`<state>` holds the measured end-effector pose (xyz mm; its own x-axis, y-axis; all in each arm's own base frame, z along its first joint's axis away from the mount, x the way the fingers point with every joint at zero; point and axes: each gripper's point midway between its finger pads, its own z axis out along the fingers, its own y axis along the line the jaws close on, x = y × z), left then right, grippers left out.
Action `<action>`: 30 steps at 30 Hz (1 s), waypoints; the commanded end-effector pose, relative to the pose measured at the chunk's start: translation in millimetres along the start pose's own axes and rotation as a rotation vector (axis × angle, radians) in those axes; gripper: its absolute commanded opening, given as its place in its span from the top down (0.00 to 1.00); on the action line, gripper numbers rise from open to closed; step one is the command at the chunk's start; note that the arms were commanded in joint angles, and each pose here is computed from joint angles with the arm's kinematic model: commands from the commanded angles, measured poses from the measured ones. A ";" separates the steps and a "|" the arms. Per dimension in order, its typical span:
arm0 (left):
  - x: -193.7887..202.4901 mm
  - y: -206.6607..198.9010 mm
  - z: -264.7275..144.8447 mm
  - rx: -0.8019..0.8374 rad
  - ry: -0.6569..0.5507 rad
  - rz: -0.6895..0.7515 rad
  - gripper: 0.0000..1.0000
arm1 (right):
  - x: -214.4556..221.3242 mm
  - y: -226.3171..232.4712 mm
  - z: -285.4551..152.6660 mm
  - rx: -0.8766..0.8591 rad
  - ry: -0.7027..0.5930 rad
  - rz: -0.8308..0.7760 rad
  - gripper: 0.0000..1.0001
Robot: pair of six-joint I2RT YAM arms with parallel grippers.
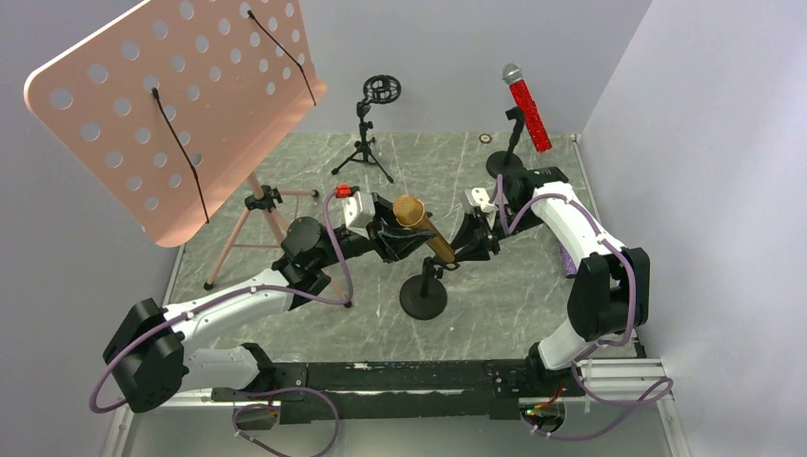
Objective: Attach the microphones to the stand
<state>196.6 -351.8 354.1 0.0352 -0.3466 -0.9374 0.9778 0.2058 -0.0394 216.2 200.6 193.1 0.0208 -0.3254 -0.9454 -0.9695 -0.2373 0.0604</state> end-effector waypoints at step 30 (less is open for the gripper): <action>-10.0 4.4 7.4 0.033 -0.014 -0.021 1.00 | 1.4 1.9 3.2 -0.007 -0.001 -0.023 0.58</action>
<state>209.1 -350.9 345.1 0.0053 -0.3197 -0.9475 0.9726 0.2219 -0.0694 215.8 200.7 193.2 0.0153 -0.3239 -0.9460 -0.9701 -0.2340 0.0644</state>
